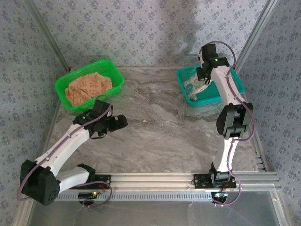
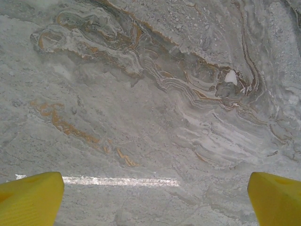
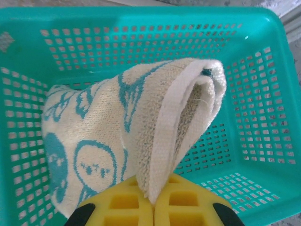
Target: Fold and stack the towels
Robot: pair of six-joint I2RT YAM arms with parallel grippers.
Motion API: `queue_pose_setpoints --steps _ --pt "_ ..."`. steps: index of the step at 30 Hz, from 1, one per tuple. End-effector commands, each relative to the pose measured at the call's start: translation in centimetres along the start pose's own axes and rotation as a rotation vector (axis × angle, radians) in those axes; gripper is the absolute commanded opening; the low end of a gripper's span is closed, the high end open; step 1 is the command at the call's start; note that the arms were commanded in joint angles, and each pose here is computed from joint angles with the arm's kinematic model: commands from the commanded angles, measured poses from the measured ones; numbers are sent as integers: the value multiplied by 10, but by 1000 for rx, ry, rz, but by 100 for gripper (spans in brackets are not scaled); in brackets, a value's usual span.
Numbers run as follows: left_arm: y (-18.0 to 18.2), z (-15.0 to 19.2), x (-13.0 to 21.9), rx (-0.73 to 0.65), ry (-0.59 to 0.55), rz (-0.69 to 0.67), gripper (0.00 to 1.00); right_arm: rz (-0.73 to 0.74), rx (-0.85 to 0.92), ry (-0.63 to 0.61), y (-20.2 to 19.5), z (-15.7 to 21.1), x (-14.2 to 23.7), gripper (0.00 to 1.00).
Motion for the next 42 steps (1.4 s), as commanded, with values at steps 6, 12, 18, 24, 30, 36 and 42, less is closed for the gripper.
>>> queue_pose_setpoints --steps 6,12,18,24,30,36,42 --pt "-9 -10 3 14 -31 12 100 33 -75 25 -47 9 -38 0" --pt "-10 -11 5 13 -25 5 100 71 -137 73 -80 21 -68 35" --pt "-11 -11 6 14 -18 2 100 146 -161 45 -98 19 -68 52" --pt "-8 -11 5 8 -18 -6 100 13 -162 8 -63 15 -67 44" --pt "-7 -12 4 10 -13 -6 100 -132 -150 49 -3 27 -87 37" --pt "-11 -12 3 0 -2 24 91 -210 -189 134 17 45 -109 23" --pt "-40 -20 -9 -14 25 136 66 -214 -249 168 6 59 -120 17"
Point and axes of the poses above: each hand's point on the last joint's axis, 136 mm out from that joint toward the fingers, its own x axis back along the fingers, its own y axis along the line the jaws close on, z = x × y, the point moved 8 cm from there along x, back along the fingers, and after that the axes turned 14 degrees about x, right-handed, at the moved point
